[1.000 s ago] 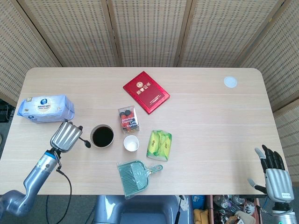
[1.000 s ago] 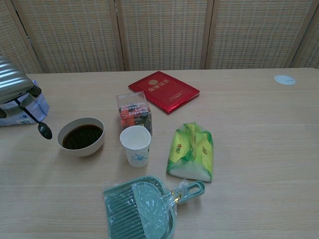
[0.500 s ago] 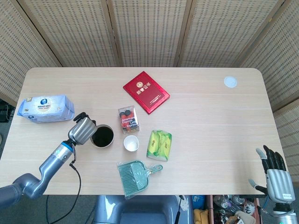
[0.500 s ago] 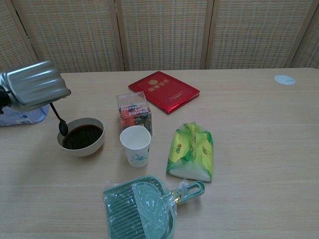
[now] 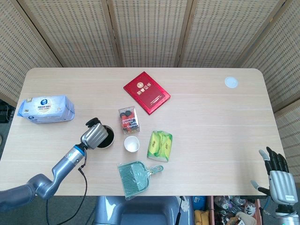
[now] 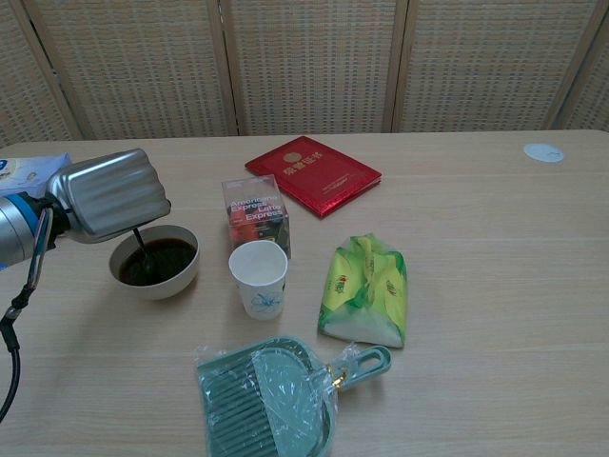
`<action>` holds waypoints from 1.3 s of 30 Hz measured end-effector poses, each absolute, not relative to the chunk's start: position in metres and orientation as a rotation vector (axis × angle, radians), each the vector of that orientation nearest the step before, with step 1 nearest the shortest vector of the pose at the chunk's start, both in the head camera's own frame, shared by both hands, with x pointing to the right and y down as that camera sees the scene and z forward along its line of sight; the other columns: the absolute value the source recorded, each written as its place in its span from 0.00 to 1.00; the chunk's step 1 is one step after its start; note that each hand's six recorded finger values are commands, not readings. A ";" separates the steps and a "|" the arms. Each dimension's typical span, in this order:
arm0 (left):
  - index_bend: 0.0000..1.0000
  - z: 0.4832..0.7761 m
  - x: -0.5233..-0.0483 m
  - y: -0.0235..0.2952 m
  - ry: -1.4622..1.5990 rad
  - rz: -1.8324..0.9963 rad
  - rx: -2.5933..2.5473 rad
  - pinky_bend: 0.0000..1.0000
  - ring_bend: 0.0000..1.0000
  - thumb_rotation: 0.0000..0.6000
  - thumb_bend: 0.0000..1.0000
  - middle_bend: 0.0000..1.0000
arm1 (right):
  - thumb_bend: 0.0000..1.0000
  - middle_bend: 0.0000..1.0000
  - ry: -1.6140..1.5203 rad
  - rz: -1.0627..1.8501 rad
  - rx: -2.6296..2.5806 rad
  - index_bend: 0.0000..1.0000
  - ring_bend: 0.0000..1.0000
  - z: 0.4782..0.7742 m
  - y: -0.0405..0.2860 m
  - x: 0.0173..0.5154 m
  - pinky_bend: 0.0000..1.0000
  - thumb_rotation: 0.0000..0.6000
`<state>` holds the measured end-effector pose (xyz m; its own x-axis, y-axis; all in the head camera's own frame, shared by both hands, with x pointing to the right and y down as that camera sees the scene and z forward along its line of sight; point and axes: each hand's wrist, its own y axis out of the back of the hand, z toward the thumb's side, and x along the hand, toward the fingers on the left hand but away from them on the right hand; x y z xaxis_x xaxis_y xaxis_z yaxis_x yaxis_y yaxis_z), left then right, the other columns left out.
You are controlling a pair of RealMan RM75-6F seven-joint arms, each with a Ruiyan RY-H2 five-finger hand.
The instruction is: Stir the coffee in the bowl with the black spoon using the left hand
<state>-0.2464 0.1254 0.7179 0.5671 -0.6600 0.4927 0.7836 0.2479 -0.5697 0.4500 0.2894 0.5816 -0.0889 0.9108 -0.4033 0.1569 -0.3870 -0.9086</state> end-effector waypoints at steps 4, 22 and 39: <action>0.71 0.720 -0.239 0.127 -0.169 -0.977 -0.878 0.69 0.69 1.00 0.41 0.76 | 0.24 0.02 -1.185 1.538 -1.554 0.07 0.00 0.582 0.290 0.451 0.00 1.00; 0.71 0.735 -0.212 0.105 -0.156 -1.001 -0.849 0.69 0.69 1.00 0.41 0.76 | 0.24 0.02 -1.195 1.576 -1.531 0.07 0.00 0.582 0.293 0.460 0.00 1.00; 0.72 0.734 -0.248 0.121 -0.174 -1.032 -0.905 0.69 0.69 1.00 0.41 0.76 | 0.24 0.02 -1.178 1.572 -1.541 0.07 0.00 0.584 0.291 0.456 0.00 1.00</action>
